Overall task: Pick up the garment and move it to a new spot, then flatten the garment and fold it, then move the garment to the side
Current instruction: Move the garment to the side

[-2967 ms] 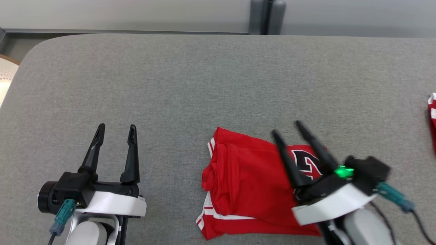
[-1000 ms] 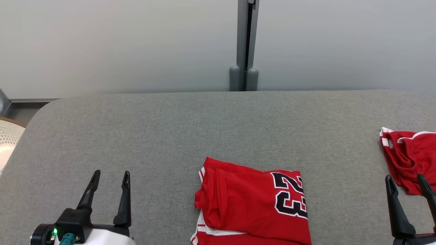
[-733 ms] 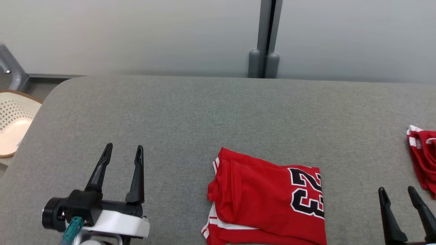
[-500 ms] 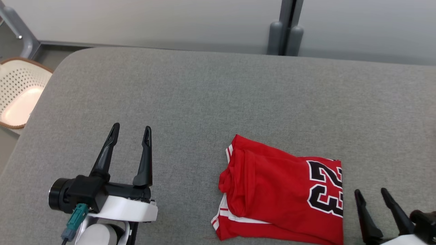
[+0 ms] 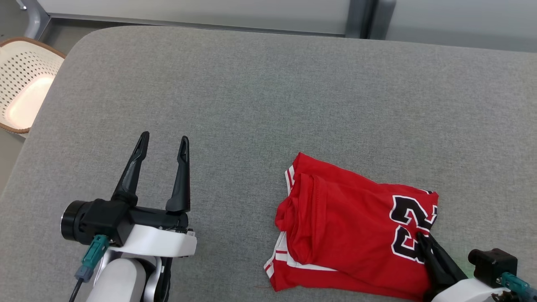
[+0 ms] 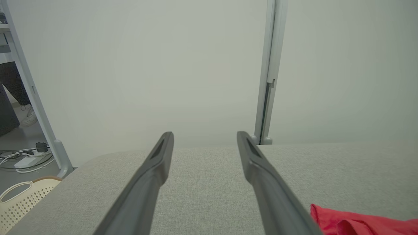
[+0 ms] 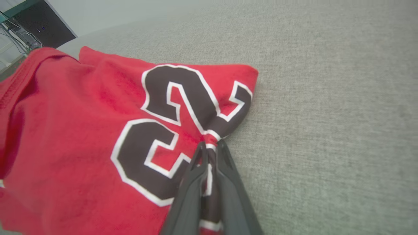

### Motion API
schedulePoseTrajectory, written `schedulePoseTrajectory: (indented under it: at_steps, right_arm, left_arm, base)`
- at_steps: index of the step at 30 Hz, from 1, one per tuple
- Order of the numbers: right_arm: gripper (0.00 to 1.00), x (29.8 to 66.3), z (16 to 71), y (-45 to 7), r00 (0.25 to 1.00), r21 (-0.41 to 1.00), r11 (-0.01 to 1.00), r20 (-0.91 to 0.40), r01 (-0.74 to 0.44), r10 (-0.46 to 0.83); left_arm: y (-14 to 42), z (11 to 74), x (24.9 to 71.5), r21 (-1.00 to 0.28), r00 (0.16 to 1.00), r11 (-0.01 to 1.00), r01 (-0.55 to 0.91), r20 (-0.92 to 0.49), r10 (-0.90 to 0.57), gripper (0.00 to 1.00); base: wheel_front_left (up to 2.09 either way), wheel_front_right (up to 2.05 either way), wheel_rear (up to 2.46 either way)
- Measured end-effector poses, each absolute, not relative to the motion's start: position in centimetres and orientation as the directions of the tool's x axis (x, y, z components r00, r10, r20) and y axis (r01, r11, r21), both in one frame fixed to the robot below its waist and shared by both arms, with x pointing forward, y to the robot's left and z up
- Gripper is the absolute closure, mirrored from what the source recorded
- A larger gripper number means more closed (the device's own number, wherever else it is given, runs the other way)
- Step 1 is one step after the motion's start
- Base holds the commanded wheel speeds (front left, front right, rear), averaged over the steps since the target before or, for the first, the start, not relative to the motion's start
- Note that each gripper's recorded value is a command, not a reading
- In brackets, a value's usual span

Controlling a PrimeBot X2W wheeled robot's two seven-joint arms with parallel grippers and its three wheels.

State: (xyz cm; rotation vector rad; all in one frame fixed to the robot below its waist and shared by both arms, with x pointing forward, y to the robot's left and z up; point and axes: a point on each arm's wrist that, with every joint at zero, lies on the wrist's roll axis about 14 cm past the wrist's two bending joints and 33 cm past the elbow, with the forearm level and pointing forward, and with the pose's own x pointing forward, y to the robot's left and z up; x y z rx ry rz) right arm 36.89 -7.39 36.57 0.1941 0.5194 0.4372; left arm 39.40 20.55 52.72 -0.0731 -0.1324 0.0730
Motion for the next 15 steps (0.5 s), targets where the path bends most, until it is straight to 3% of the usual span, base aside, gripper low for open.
schedulePoseTrajectory:
  at_steps: [7, 15]
  right_arm:
    - [1.0, 37.6, 37.9, -10.1, 0.826, 0.218, 0.917, -0.401, -0.333, 0.396]
    - [1.0, 37.3, 39.9, -17.8, 0.908, 0.122, 0.98, -0.371, -0.16, 0.195]
  left_arm:
    - [19.6, 52.7, 40.6, -0.065, 0.99, 0.998, -0.025, 0.139, 0.034, 0.0]
    - [14.3, 52.4, 43.2, -0.078, 0.979, 0.986, 0.148, 0.153, -0.135, 0.0]
  base:
    - [0.0, 0.0, 0.0]
    - [0.0, 0.0, 0.0]
